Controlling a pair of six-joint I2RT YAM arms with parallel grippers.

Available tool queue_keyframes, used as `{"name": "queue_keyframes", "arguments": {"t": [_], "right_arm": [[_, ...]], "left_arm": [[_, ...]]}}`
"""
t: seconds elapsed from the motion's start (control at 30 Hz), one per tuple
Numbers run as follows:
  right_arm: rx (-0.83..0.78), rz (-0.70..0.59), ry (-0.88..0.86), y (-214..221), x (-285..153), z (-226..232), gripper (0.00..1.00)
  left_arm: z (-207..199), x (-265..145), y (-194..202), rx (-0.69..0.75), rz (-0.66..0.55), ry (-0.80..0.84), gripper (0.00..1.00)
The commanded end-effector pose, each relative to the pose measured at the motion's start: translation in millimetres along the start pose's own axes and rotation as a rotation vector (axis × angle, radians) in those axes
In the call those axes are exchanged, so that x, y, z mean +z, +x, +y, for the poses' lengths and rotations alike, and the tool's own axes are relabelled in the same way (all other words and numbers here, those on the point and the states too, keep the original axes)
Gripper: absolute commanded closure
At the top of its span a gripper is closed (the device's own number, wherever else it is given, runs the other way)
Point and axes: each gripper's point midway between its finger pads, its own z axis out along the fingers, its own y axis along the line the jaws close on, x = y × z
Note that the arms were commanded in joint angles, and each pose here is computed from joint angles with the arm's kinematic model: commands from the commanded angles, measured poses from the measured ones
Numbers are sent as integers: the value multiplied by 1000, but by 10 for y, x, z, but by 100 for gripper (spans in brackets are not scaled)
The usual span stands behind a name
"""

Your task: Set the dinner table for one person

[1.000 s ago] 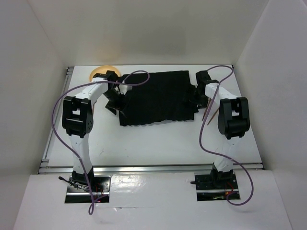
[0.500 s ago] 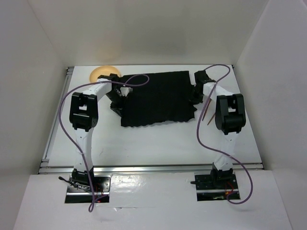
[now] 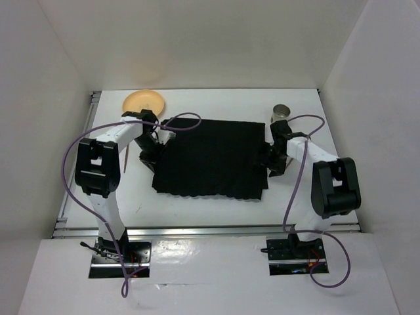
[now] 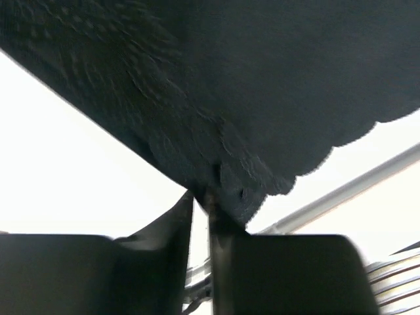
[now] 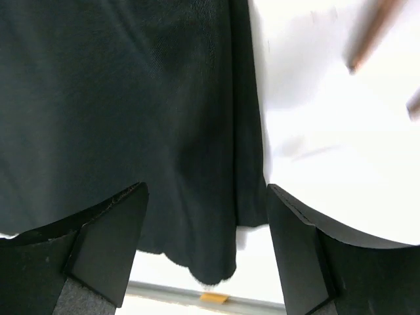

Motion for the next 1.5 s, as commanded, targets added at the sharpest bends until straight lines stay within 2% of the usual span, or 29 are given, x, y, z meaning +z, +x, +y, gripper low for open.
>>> {"name": "queue_keyframes", "arguments": {"t": [0.0, 0.1, 0.27, 0.37, 0.4, 0.47, 0.5, 0.57, 0.6, 0.67, 0.73, 0.8, 0.93, 1.13, 1.17, 1.2, 1.23, 1.27, 1.3, 1.37, 1.47], "right_arm": [[52, -71, -2, 1, -349, 28, 20], [87, -45, -62, 185, -449, 88, 20], [149, 121, -7, 855, -269, -96, 21], [168, 156, -22, 1080, -205, -114, 21], [172, 140, -59, 1040, -176, -50, 21], [155, 116, -89, 1002, -128, -16, 25], [156, 121, -86, 994, -79, -18, 41], [158, 125, -70, 990, -26, -43, 62], [157, 121, -73, 950, -27, -19, 80], [151, 123, -45, 949, -49, -61, 98], [144, 72, -27, 823, -187, -53, 100], [140, 26, 0, 697, -307, -59, 100], [139, -30, 83, 610, -499, -183, 100], [139, -43, 101, 571, -558, -195, 100], [149, -62, 130, 533, -577, -238, 95], [150, -63, 147, 540, -580, -271, 79], [149, -73, 162, 523, -581, -299, 55], [148, -99, 198, 483, -585, -366, 36], [158, -113, 218, 442, -610, -413, 24], [157, -137, 265, 318, -669, -441, 13], [89, -215, 196, 29, -836, -130, 13]], "left_arm": [[-160, -180, 128, 46, 9, 35, 74], [-208, -185, 206, 32, 20, 49, 63], [-112, -272, 188, 25, 11, -25, 60], [-69, -348, 102, 37, -21, -59, 57], [-49, -351, 108, 37, -17, -70, 52], [-55, -336, 25, 22, -43, -63, 51], [-104, -353, -21, 26, -62, -37, 50], [-137, -333, -120, 40, -96, -33, 48], [-171, -274, -122, 56, -93, -32, 48], [-138, -109, -110, 69, -67, -53, 48], [-53, 90, -42, 79, -9, -83, 50], [41, 355, 110, 55, 82, -81, 57], [215, 517, 177, 51, 125, -144, 61], [189, 444, 141, 66, 100, -143, 63], [189, 444, 141, 66, 100, -143, 63], [202, 405, 130, 69, 92, -158, 63], [188, 366, 136, 70, 89, -159, 63], [174, 336, 150, 70, 90, -159, 59], [146, 312, 131, 81, 77, -147, 56], [36, 149, 84, 87, 41, -120, 51], [-37, -106, -35, 102, -17, -128, 46]]}}
